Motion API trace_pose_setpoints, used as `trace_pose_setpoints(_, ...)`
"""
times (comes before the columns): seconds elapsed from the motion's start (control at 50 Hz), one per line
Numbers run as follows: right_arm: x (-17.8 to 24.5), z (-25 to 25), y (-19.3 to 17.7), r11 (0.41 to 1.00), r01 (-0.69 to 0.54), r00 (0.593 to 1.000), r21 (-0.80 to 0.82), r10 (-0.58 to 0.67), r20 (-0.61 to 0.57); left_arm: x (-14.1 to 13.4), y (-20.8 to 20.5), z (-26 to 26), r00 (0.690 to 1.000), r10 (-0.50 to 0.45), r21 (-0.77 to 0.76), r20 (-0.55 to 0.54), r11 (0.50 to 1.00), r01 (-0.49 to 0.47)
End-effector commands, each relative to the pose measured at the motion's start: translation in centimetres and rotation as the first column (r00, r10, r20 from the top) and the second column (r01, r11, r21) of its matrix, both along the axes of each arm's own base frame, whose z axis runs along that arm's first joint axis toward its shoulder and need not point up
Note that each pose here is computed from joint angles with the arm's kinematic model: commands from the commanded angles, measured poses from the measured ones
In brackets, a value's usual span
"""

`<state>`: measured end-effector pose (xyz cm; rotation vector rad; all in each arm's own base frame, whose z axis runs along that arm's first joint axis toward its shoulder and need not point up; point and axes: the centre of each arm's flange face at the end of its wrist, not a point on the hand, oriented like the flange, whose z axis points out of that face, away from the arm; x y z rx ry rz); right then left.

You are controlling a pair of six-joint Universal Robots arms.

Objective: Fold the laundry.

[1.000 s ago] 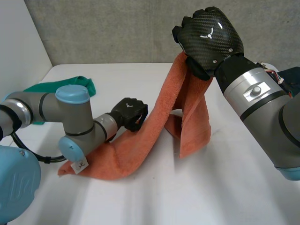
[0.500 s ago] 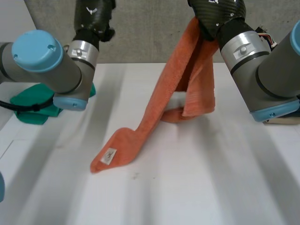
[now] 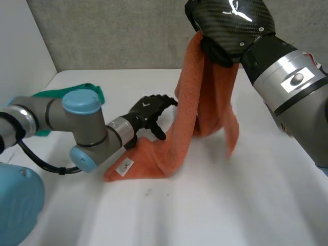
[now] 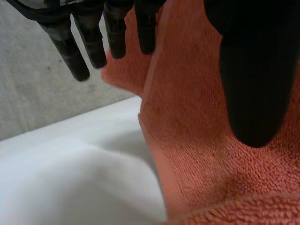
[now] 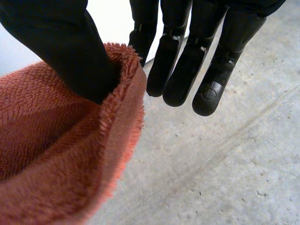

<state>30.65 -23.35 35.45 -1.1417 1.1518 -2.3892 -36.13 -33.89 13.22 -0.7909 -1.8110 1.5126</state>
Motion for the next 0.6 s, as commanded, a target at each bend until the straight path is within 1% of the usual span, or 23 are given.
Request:
trace_pose_setpoints(0.02, -0.6, 0.7, 0.6, 1.0, 0.003, 1.0, -0.012, -0.003, 0.011, -1.4, 1.3, -1.8, 0.998, -0.068, 0.082, 0.0, 0.994, 0.068)
trace_pose_setpoints(0.08, -0.6, 0.7, 0.6, 1.0, 0.003, 1.0, -0.012, -0.003, 0.011, -1.7, 2.0, -2.1, 0.994, -0.106, 0.108, -0.006, 0.988, 0.106)
trace_pose_setpoints(0.22, -0.6, 0.7, 0.6, 1.0, 0.004, 1.0, -0.011, -0.004, 0.012, -2.0, 2.4, -2.5, 0.993, -0.118, 0.137, -0.017, 0.983, 0.119)
trace_pose_setpoints(0.32, -0.6, 0.7, 0.6, 1.0, 0.004, 1.0, -0.011, -0.004, 0.012, -2.9, 3.6, -2.4, 0.989, -0.139, 0.175, -0.047, 0.974, 0.145)
trace_pose_setpoints(0.38, -0.6, 0.7, 0.6, 1.0, 0.003, 1.0, -0.012, -0.003, 0.011, -3.0, 3.6, -2.3, 0.991, -0.124, 0.169, -0.048, 0.977, 0.13)
trace_pose_setpoints(0.46, -0.5, 0.3, 0.3, 1.0, 0.005, 1.0, 0.0, -0.005, 0.004, -2.7, 2.2, -1.9, 0.999, -0.026, 0.127, -0.039, 0.991, 0.03)
trace_pose_setpoints(0.48, -0.5, 0.2, 0.2, 1.0, 0.006, 1.0, 0.004, -0.006, 0.002, -2.4, 1.3, -1.4, 0.998, 0.044, 0.096, -0.038, 0.995, -0.041)
trace_pose_setpoints(0.54, -0.6, -0.2, -0.1, 1.0, 0.013, 1.0, 0.014, -0.013, -0.009, -1.6, -0.5, 0.0, 0.985, 0.167, 0.036, -0.042, 0.986, -0.165)
trace_pose_setpoints(0.6, -0.5, -1.1, -1.1, 0.999, 0.026, 0.999, 0.035, -0.026, -0.021, -1.1, -1.5, 1.6, 0.971, 0.233, -0.036, -0.043, 0.971, -0.235)
